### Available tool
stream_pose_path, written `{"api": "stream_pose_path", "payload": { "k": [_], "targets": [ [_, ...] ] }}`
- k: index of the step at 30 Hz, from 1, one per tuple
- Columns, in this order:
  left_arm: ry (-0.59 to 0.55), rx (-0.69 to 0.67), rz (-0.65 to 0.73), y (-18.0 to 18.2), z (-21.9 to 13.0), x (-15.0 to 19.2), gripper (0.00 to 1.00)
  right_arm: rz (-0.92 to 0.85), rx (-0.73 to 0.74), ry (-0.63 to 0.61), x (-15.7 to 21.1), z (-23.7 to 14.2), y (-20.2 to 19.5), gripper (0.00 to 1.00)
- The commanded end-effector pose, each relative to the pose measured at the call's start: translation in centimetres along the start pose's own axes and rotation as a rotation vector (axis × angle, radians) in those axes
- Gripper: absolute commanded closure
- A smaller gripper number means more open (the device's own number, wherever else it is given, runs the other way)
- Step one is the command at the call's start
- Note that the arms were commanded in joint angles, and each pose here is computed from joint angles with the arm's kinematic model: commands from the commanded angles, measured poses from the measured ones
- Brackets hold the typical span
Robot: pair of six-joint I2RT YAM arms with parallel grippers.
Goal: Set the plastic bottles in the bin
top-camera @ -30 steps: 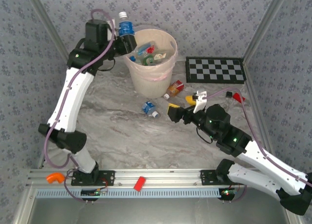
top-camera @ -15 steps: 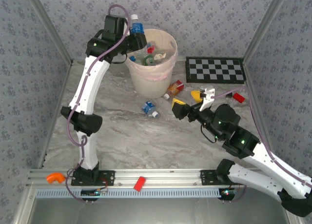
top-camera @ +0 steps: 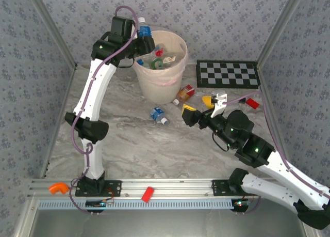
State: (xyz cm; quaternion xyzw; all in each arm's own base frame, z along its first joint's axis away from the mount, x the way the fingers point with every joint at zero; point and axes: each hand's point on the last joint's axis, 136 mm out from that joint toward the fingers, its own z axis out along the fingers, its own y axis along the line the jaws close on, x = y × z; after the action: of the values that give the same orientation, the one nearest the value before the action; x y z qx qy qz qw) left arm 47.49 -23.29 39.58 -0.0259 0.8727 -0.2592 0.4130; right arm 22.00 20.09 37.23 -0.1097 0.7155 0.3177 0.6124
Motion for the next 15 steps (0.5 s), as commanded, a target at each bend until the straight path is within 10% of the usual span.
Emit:
{"api": "stream_pose_path", "payload": {
  "k": [1, 6, 15],
  "targets": [
    [-0.017, -0.002, 0.009, -0.15, -0.33, -0.52, 0.42, -0.011, 0.004, -0.02, -0.56, -0.12, 0.09, 0.0],
    [-0.023, -0.009, 0.007, -0.02, -0.54, -0.67, 0.16, -0.01, 0.002, -0.019, -0.56, -0.13, 0.13, 0.01],
    [-0.035, -0.01, 0.008, -0.05, -1.33, -0.98, 0.0, -0.006, 0.002, -0.015, -0.37, -0.01, 0.12, 0.01]
  ]
}}
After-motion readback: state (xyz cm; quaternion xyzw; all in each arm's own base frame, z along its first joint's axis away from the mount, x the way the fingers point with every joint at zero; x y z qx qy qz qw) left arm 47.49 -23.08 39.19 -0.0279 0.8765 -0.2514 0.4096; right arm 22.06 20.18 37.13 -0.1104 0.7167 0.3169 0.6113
